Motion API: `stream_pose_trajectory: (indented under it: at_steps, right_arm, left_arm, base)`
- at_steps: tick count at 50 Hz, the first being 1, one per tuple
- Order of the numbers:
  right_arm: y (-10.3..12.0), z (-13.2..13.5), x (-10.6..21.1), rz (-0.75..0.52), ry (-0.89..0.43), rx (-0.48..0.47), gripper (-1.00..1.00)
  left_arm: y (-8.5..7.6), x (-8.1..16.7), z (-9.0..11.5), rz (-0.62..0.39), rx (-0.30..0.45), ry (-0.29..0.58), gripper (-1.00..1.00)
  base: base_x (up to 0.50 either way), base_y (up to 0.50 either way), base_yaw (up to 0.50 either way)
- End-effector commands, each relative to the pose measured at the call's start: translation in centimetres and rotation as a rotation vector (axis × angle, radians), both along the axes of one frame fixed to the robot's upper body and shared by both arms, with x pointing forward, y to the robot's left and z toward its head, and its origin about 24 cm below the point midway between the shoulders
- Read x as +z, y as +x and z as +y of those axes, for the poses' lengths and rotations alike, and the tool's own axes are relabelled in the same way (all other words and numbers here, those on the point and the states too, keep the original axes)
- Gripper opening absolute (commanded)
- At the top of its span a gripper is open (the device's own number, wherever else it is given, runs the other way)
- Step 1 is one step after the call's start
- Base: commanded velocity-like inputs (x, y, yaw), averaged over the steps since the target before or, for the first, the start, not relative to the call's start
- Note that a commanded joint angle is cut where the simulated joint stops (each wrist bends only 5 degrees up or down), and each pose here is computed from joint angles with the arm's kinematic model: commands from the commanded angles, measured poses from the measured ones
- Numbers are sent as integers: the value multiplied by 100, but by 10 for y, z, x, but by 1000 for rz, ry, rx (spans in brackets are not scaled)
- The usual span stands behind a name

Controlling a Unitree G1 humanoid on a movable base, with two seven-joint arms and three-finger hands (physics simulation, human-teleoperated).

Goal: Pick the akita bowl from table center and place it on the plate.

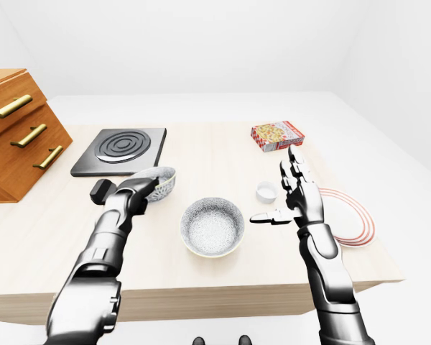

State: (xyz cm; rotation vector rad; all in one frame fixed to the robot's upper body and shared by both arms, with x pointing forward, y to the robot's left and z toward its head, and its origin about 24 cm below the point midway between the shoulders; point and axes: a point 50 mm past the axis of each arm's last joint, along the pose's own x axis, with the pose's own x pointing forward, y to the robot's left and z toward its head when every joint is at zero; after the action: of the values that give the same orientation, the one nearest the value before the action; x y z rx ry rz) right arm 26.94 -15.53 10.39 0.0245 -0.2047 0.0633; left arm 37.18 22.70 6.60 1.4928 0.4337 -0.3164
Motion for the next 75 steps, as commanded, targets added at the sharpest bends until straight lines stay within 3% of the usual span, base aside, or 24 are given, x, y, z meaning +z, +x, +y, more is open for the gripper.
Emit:
stream_pose_trajectory:
  at_steps: [1,11,16,21,32,38,44,57,62,75]
  right_arm:
    - [-1,0,3,-14,-1,0,100]
    - [-1,5,8,-36,-5,6,100]
    - [-1,6,11,-47,-11,10,100]
    - [1,8,17,-72,-47,19,100]
    - [22,11,83,-302,-395,94,100]
    - [32,21,91,-296,-599,169,100]
    - [33,28,96,-291,-734,222,100]
    - [54,50,97,-247,-806,258,100]
    - [67,55,95,-215,-813,241,100]
    - [73,56,90,-180,-828,239,100]
  left_arm:
    - [-39,62,3,-111,-94,70,-100]
    - [-62,123,-3,-375,-136,68,-100]
    - [-63,136,-9,-431,-163,50,-100]
    - [-63,135,-18,-437,-192,32,-100]
    - [-66,144,-45,-497,-274,-7,-100]
    - [-66,148,-57,-518,-310,-25,-100]
    - [-81,155,-74,-590,-361,-31,-100]
    - [-95,150,-99,-611,-436,-101,-100]
    - [-96,141,-101,-581,-435,-114,-100]
    - [-99,137,-105,-570,-448,-141,-100]
  base:
    - [0,0,0]
    - [0,0,0]
    - [0,0,0]
    - [0,0,0]
    - [0,0,0]
    - [0,0,0]
    - [0,0,0]
    - [0,0,0]
    - [0,0,0]
    - [0,0,0]
